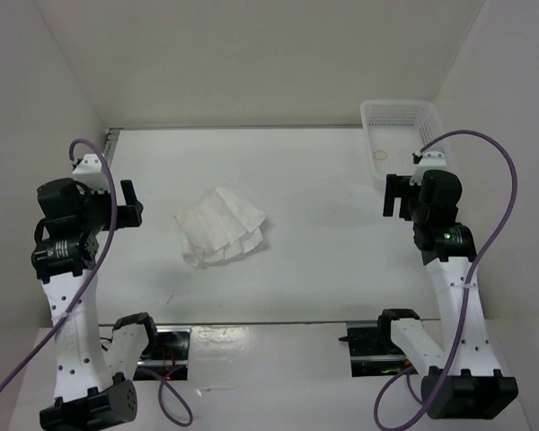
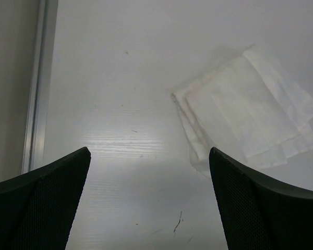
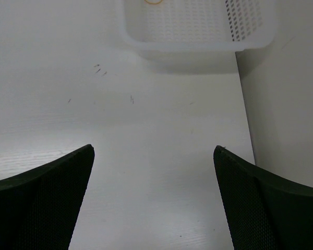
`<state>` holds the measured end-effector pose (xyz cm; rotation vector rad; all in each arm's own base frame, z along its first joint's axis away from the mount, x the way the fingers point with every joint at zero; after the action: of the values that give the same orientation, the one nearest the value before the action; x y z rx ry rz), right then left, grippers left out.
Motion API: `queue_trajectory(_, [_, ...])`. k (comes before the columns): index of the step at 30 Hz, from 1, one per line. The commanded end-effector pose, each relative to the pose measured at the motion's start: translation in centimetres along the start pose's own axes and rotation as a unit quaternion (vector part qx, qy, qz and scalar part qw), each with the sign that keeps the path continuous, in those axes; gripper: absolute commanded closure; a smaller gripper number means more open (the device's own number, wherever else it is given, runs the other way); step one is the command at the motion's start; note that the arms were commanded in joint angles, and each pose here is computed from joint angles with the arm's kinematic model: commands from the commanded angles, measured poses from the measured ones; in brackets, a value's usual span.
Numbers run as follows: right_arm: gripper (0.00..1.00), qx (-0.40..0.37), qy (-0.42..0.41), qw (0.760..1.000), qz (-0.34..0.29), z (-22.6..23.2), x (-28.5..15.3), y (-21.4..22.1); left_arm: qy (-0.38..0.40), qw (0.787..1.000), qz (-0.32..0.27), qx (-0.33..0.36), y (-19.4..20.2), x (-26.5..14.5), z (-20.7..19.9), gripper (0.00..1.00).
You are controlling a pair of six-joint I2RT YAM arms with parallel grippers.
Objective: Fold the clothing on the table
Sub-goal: Fold the skirt
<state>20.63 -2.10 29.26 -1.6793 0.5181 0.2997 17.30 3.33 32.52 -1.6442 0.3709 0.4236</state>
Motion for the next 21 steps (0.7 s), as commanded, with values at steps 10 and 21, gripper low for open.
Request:
queue_trajectory(10, [0.01,0.010,0.012,1.000,-0.027,-0.3,-0.7,-0.3,0.004,1.000,0.018,-0.009,1.3,2.6,1.8,0.00])
queue_trajectory(21, [0.01,0.000,-0.004,1.000,-0.029,-0.1,-0.9,-0.3,0.009,1.000,0.009,-0.006,1.2,2.1,1.5,0.00])
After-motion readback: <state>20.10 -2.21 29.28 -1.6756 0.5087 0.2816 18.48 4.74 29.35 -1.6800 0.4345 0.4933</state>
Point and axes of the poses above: each gripper's point midway between its finger pads, its own x axis out along the fingers, its own z axis along the line the jaws close on, y = z × x, the point moved 9 cm from there along -x, back along the fingers, and after that the axes turned 3 degrees about -x, right-handed, at the moved point
